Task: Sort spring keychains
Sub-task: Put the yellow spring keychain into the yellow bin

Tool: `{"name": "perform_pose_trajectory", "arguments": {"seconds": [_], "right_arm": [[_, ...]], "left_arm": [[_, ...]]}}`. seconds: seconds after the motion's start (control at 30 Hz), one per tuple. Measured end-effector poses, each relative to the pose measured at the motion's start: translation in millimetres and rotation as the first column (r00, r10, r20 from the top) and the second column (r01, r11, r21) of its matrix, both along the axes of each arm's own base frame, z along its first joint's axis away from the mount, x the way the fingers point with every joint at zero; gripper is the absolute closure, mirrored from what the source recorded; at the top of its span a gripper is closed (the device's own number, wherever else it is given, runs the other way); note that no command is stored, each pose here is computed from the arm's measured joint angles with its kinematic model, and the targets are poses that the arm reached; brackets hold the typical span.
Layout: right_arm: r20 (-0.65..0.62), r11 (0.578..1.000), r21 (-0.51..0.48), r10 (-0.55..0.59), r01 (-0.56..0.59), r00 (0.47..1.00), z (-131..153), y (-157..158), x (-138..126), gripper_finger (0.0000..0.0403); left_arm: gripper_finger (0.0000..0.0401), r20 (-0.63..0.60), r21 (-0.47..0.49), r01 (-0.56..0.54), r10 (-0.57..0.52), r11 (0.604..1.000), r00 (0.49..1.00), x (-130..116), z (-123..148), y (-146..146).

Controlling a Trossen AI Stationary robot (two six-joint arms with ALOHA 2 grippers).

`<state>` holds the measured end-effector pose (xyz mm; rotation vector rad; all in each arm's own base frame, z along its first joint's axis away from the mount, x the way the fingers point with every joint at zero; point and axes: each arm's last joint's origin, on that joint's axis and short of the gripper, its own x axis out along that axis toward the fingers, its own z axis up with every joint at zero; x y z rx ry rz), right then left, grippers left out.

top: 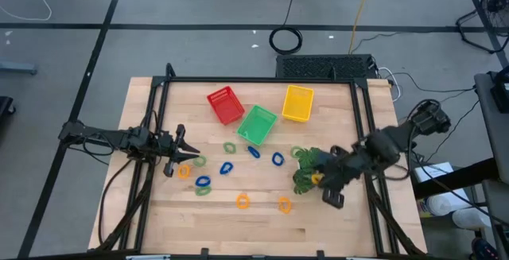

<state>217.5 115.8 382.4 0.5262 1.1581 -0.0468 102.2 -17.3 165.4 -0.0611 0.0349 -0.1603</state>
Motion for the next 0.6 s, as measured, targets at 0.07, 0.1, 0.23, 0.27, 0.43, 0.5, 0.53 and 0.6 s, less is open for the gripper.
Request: {"name": "perform_pose_trajectory", "arguments": {"seconds": [0.07,0.1,0.23,0.27,0.43,0.5,0.53,0.6], "right_arm": [[-0.002,1.0,-0.015,0.011,-0.011,1.0,2,-14,1,0.0403],[-0.009,1.0,-0.025,0.018,-0.019,1.0,2,-22,1,0.0403],[-0.03,0.994,-0.096,0.055,-0.057,0.998,3,-56,3,0.0403],[-0.035,0.992,-0.107,0.065,-0.069,0.997,3,-66,4,0.0403],[-0.056,0.986,-0.144,0.076,-0.083,0.996,-1,-113,9,0.0403],[-0.06,0.986,-0.154,0.059,-0.068,0.996,-2,-131,10,0.0403],[-0.068,0.987,-0.15,0.051,-0.061,0.996,-4,-139,11,0.0403],[-0.077,0.987,-0.153,0.029,-0.04,0.997,-6,-156,12,0.0403]], "left_arm": [[0.0334,0.0,0.0,0.0,0.0,1.0,1.0,0,0,0],[0.0334,0.0,0.0,0.0,0.0,1.0,1.0,0,0,0],[0.0334,0.0,0.0,0.0,0.0,1.0,1.0,0,0,0],[0.0334,0.0,0.0,0.0,0.0,1.0,1.0,0,0,0],[0.0334,0.0,0.0,0.0,0.0,1.0,1.0,0,0,0],[0.0334,0.0,0.0,0.0,0.0,1.0,1.0,0,0,0],[0.0334,0.0,0.0,0.0,0.0,1.0,1.0,0,0,0],[0.0334,0.0,0.0,0.0,0.0,1.0,1.0,0,0,0]]}}
